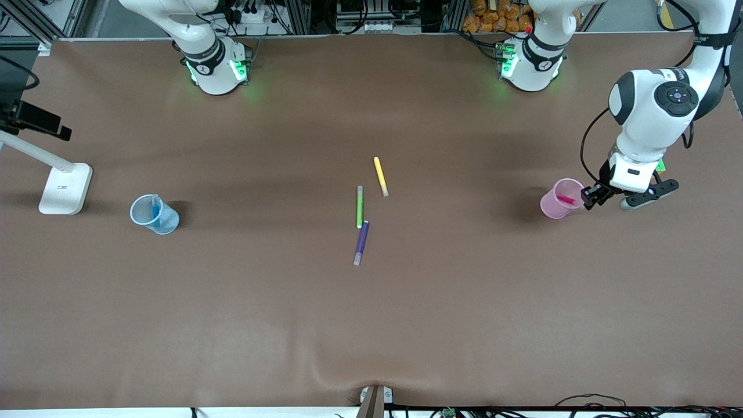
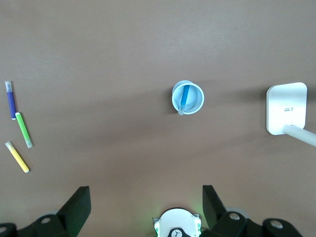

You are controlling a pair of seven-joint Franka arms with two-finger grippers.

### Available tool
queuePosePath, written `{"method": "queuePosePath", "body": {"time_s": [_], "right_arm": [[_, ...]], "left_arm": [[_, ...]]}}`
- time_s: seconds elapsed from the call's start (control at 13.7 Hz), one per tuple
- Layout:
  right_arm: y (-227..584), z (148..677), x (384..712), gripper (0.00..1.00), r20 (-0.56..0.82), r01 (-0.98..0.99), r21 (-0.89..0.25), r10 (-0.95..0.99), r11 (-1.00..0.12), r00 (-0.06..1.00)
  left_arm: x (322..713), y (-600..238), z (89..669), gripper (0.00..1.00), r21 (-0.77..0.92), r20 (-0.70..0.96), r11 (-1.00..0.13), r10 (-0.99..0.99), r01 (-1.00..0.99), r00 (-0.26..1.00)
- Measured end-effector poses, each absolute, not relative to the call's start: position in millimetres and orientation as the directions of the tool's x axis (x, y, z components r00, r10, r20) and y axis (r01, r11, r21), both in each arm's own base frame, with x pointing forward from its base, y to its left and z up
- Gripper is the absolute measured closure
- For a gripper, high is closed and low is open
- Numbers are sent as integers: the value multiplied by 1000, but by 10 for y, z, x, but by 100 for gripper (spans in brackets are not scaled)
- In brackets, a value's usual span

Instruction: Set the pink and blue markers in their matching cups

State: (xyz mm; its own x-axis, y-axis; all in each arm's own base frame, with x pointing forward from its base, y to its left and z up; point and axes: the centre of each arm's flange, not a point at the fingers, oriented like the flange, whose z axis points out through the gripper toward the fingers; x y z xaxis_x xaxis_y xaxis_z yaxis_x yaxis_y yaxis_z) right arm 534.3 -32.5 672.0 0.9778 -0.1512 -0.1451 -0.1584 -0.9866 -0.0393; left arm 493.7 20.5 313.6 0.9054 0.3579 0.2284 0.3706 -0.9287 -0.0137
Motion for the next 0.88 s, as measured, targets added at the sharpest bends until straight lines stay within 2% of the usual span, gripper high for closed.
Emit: {"method": "queuePosePath", "body": {"time_s": [0.15,0.36,0.88], "right_arm": [[-318,6692,5187,0,-134,-159,-44,-151,-986,979],[-285,6651,5124,0,-132,-153,-45,-146,-987,980],[-226,6678,5136,0,-110,-141,-47,-135,-989,985]], "left_arm": [[4939,214,3128,29,-14,227,-928,360,372,905],[5020,235,3233,0,-20,226,-926,364,378,904],[5445,24,4069,0,-91,129,-921,366,378,922]]}}
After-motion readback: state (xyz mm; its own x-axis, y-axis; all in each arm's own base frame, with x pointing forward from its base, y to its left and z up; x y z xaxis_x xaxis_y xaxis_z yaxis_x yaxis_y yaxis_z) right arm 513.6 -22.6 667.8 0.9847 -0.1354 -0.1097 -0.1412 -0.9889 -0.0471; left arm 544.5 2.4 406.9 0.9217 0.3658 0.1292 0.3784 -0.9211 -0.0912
